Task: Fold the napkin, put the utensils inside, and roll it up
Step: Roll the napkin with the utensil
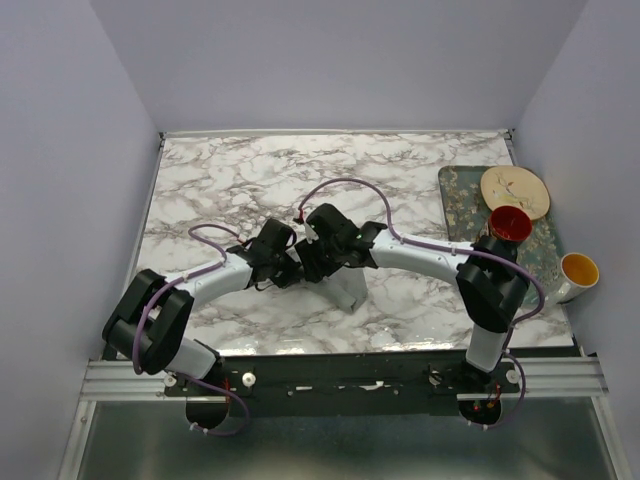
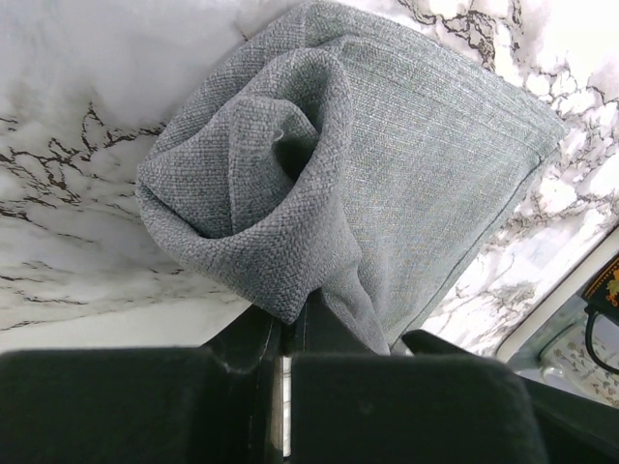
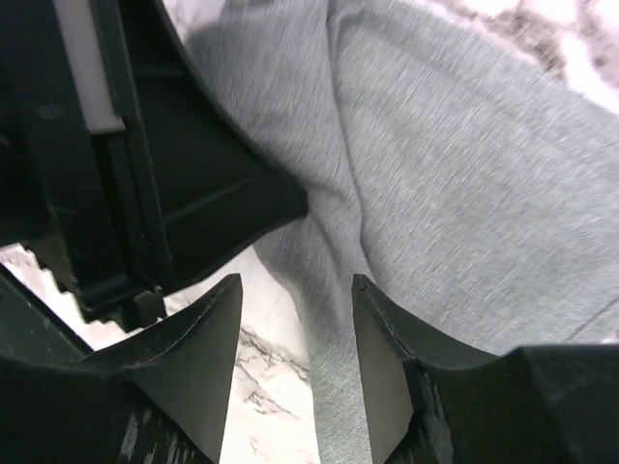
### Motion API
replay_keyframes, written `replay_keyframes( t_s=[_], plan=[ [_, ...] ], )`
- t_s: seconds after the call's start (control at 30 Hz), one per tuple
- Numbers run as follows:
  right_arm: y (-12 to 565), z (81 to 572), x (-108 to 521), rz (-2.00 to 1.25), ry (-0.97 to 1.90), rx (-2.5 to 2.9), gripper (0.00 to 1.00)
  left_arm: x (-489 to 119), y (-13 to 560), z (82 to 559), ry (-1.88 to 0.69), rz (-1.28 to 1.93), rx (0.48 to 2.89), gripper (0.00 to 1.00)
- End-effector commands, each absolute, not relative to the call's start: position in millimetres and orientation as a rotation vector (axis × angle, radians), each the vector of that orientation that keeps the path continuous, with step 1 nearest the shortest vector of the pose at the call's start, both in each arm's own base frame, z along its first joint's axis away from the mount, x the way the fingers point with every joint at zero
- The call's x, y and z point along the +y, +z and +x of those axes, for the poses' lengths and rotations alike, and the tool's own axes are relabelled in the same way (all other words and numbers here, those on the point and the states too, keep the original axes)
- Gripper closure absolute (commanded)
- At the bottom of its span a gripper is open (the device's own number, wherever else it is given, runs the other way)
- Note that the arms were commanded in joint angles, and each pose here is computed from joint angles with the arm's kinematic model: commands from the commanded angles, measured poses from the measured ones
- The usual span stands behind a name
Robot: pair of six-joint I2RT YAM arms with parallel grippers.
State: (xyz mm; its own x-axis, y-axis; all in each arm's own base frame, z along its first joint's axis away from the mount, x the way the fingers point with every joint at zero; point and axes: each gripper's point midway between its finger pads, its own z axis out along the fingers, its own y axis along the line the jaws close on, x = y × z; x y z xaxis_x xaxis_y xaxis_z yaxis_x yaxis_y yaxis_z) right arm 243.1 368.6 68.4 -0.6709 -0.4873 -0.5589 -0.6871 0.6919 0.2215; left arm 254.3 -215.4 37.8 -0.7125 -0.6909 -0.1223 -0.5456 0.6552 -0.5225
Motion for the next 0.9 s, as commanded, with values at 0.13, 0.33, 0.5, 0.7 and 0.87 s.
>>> replay_keyframes(
  t_s=[0.13, 0.33, 0.5, 0.7, 0.87],
  plan=[
    [68, 237, 377, -0.913, 0.619, 2.454, 0.48, -216, 44, 257, -0.65, -1.007, 2.539, 1.0],
    [52, 233, 374, -0.89, 0.624, 2.461, 0.58, -217, 48, 258, -0.667, -1.033, 2.536, 1.0],
    [31, 232, 366, -0.879, 0.573, 2.482, 0.52, -217, 49, 257, -0.665, -1.047, 2.536, 1.0],
    [6, 226, 360, -0.937, 0.504, 2.486, 0.48, -226, 50, 251, -0.727, -1.071, 2.568, 1.0],
    [-8, 220, 364, -0.942, 0.472, 2.495, 0.47, -232, 58, 254, -0.77, -1.072, 2.563, 1.0]
  ],
)
